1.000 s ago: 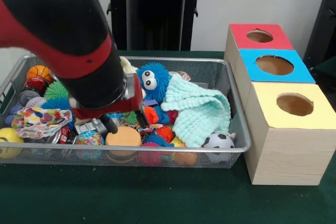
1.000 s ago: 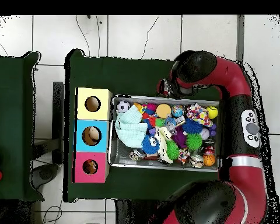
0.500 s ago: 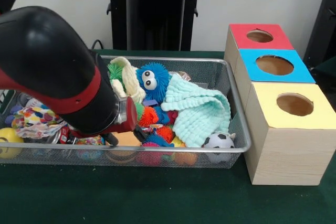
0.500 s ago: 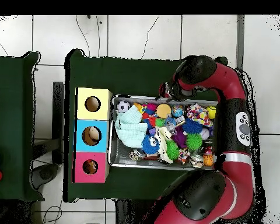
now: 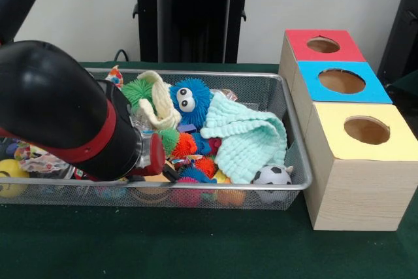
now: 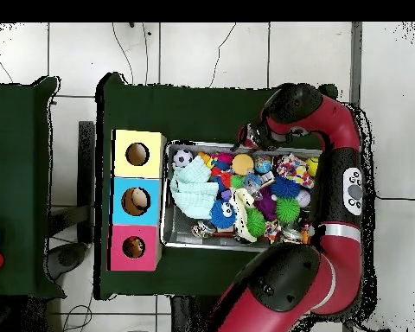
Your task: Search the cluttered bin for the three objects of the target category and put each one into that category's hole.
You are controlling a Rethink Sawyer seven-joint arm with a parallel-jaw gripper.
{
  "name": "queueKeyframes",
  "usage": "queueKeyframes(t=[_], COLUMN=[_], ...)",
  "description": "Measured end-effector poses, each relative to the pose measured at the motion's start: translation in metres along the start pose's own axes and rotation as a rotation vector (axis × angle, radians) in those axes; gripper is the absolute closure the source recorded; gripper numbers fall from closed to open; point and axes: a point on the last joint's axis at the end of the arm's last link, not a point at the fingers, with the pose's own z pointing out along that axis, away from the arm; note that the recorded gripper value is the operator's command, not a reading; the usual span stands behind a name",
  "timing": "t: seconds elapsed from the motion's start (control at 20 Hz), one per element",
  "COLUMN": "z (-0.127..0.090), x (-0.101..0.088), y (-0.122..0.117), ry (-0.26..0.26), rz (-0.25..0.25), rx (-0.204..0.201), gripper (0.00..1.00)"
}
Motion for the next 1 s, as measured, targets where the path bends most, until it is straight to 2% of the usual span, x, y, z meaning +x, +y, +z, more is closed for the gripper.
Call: queueKeyframes(t=[0.55, 0.85, 1.0], z=[0.01, 0.01, 0.009], x=[-0.003, -0.003, -0.003], y=[-0.016, -0.034, -0.045], ry=[0.035, 0.046, 0.053], rz=[0.02, -0.005, -0.042], rx=[-0.016, 0.025, 0.049], gripper=[0.0, 0.0, 0.0])
